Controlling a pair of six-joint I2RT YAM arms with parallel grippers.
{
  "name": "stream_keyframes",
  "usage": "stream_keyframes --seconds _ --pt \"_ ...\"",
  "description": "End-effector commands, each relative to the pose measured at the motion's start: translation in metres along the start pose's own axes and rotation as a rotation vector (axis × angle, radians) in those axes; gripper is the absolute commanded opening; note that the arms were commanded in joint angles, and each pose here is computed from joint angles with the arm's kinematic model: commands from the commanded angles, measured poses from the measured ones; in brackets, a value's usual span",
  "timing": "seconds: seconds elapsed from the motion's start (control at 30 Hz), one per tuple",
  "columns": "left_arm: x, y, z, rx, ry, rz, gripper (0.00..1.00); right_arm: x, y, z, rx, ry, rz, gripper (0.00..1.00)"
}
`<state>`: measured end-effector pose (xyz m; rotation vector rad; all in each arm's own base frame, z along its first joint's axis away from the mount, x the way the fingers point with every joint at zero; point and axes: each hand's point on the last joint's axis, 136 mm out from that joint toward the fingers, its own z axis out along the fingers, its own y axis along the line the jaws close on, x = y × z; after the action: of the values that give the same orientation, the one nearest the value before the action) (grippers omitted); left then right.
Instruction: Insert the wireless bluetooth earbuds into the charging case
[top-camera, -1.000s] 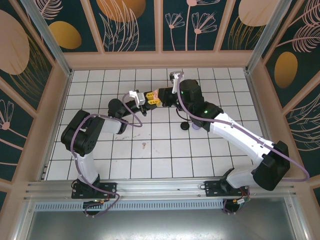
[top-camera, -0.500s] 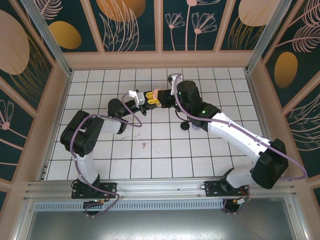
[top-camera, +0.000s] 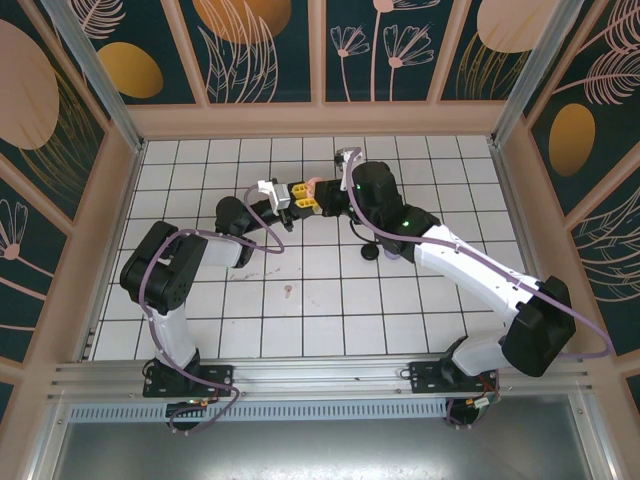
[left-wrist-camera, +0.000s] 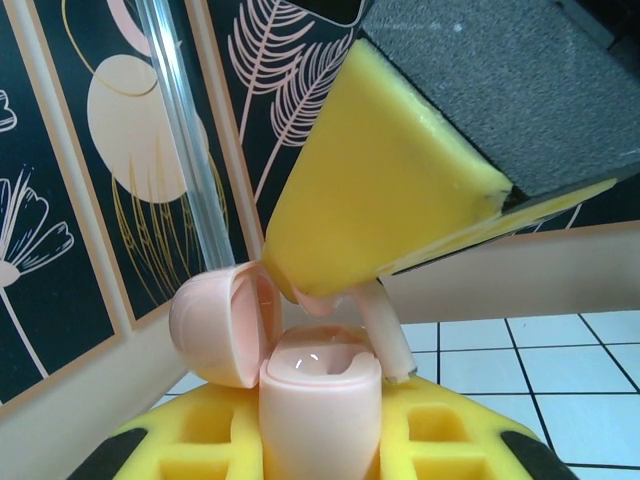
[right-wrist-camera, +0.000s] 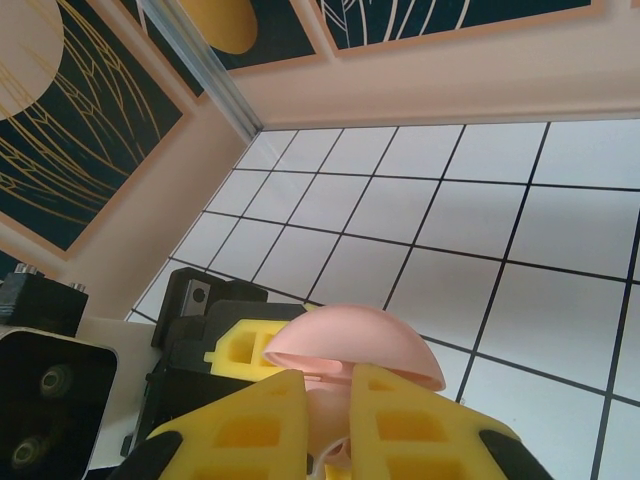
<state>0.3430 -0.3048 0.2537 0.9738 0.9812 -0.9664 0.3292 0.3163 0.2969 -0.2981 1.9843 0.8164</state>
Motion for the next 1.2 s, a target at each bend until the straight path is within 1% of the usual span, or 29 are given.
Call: stream_keyframes --seconds 0.0,0.1,0.27,0.73,1.17 --pt "-0.021 -0.005 0.004 0.031 -0.041 0.062 0.00 -0.025 0.008 -0.015 -0.029 -0.075 0.012 0.14" --pt "-0.021 -0.005 0.005 0.032 -0.041 0.061 0.00 -0.031 0.011 -0.021 -0.038 -0.093 0.015 0.14" --pt "-0.022 -0.005 0.005 0.033 -0.040 0.063 0.00 -0.032 0.009 -0.020 -0.027 -0.095 0.012 0.14" --pt "-0.028 -0.011 0.010 0.059 -0.046 0.068 0.00 -0.020 0.000 -0.002 -0.003 -0.060 0.015 0.14" --pt "-0.037 -0.012 0.013 0.062 -0.056 0.078 0.00 -0.010 -0.007 0.003 0.018 -0.031 -0.009 0.13"
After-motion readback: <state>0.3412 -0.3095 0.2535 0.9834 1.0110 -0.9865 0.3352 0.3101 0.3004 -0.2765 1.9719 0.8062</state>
